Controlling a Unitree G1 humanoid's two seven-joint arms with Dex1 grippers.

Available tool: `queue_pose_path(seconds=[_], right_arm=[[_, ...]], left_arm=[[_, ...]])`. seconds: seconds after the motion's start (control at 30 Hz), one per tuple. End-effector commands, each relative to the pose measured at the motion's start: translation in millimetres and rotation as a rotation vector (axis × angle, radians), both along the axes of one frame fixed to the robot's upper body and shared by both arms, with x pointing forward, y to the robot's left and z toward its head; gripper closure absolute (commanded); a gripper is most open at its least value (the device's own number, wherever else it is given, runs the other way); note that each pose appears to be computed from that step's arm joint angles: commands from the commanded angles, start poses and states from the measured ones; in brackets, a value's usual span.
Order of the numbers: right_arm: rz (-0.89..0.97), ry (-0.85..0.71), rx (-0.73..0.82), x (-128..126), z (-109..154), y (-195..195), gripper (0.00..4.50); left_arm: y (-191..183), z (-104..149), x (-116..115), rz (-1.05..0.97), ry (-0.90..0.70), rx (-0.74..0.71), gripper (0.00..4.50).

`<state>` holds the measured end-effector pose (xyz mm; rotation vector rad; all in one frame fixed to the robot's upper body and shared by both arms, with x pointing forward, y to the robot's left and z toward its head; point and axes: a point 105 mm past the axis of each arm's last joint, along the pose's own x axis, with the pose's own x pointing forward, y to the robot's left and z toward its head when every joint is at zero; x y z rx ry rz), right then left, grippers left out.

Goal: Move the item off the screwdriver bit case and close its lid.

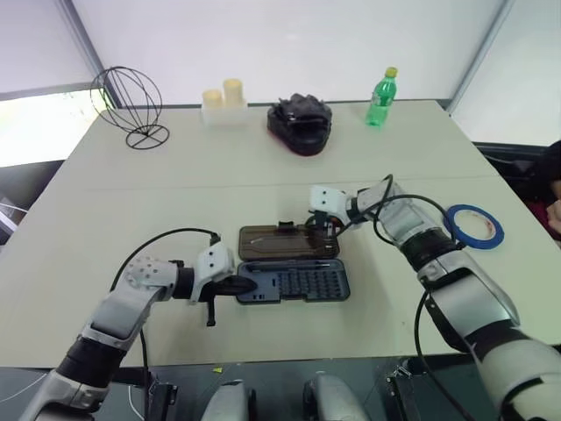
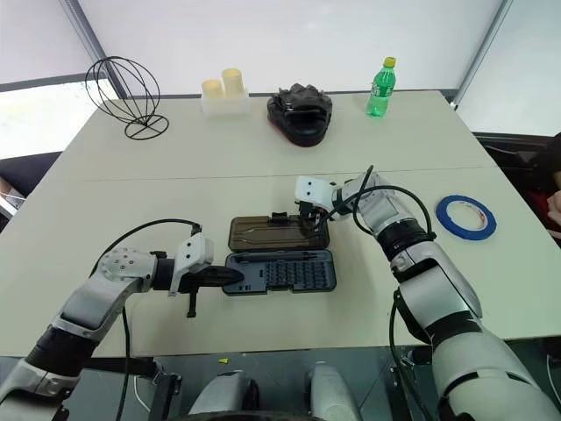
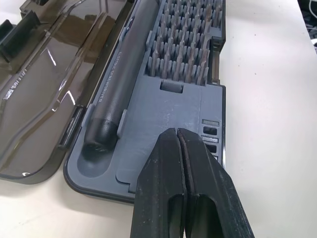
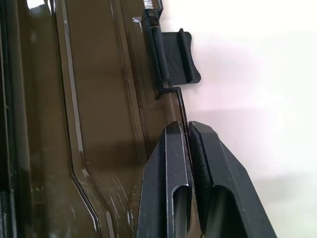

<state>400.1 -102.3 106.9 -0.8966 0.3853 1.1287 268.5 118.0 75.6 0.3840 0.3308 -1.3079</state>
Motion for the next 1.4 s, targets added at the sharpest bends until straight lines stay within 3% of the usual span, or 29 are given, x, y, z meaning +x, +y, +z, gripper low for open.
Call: queue_pose_path(seconds=[0.03,0.6,0.73,0.83,1.1,1.2,1.3,1.4], right_arm=[[-0.046,-0.163,0.051,4.1,47.8,-10.2,4.47],[0.003,-0.277,0.153,-76.1,88.2,3.2,4.47],[0.011,-0.326,0.158,-82.0,88.8,5.5,4.47],[0.012,-0.349,0.153,-81.4,87.9,5.1,4.47],[0.022,-0.427,0.096,-70.7,84.4,-3.7,4.47],[0.024,-0.444,0.071,-66.5,81.6,-8.1,4.47],[0.015,-0.454,0.066,-62.3,81.1,-11.0,4.47],[0.011,-0.459,0.067,-60.3,81.2,-11.9,4.47]], left_arm=[[-1.5,-7.9,-3.4,0.001,0.04,0.016,4.5],[-1.9,-4.2,1.3,0.009,0.088,-0.018,4.5],[-6.5,-1.1,0.7,0.011,0.115,-0.059,4.5],[-15.0,18.9,-0.3,0.01,0.167,-0.187,4.5],[-28.6,82.9,-5.3,-0.095,0.186,-0.344,4.5],[-25.4,104.6,13.7,-0.021,0.157,-0.433,4.5],[-4.1,123.8,59.2,0.198,0.053,-0.538,4.5],[22.5,113.2,91.1,0.381,-0.025,-0.502,4.5]])
